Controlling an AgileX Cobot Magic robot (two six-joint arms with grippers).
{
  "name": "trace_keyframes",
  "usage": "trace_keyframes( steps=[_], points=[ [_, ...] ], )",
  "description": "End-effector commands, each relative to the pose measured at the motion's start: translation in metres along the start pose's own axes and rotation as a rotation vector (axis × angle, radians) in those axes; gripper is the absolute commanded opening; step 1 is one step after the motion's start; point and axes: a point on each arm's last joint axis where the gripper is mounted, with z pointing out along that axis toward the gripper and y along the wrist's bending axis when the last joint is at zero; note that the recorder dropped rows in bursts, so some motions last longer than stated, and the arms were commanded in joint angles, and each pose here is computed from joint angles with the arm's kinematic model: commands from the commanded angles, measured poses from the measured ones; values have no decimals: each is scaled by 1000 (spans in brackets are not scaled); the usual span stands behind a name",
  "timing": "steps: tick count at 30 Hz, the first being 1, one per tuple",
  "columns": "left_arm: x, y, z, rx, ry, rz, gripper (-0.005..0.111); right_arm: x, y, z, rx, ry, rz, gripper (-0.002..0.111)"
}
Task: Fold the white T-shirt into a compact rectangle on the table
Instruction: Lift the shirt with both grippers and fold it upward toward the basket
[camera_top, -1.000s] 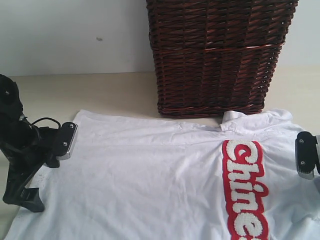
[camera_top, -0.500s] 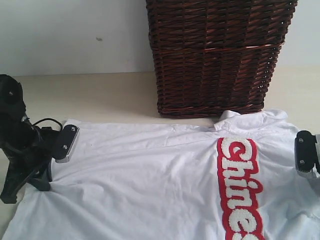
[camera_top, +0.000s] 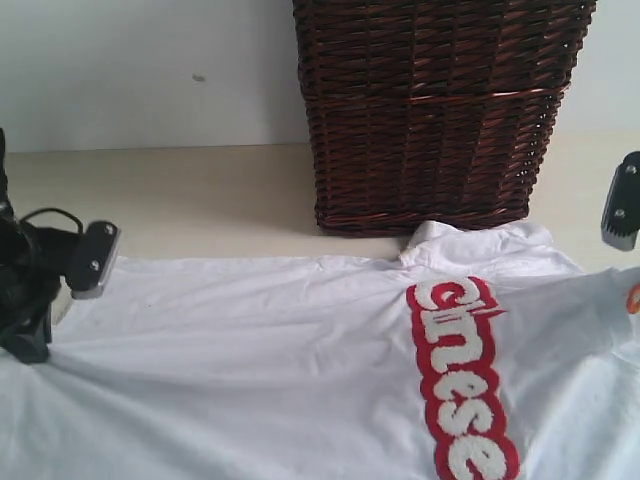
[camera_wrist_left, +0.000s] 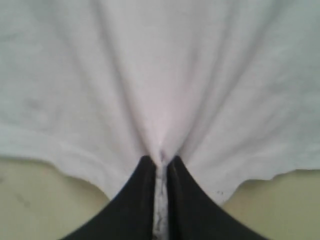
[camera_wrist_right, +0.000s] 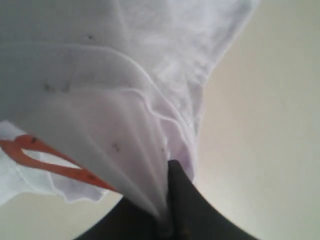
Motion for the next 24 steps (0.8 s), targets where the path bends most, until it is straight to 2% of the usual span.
trace_keyframes(
  steps=[1, 6, 10, 12, 15, 20, 24],
  points=[
    [16, -11, -54, -186, 50, -157, 0, 2, 2, -45, 93, -77, 38, 0],
    [38, -34, -101, -360, 106, -432, 0, 8, 14, -97, 212, -205, 105, 0],
    [48, -65, -140, -475, -1, -599, 0, 16, 29, -140, 316, -344, 284, 0],
    [50, -85, -160, -533, -95, -641, 0, 19, 39, -162, 344, -441, 393, 0],
    [59, -118, -185, -630, -183, -665, 0, 28, 54, -188, 383, -488, 399, 0],
    [82, -173, -230, -839, -255, -700, 0, 40, 80, -219, 376, -603, 528, 0],
    [97, -210, -257, -956, -297, -730, 0, 47, 103, -237, 379, -697, 540, 0]
  ],
)
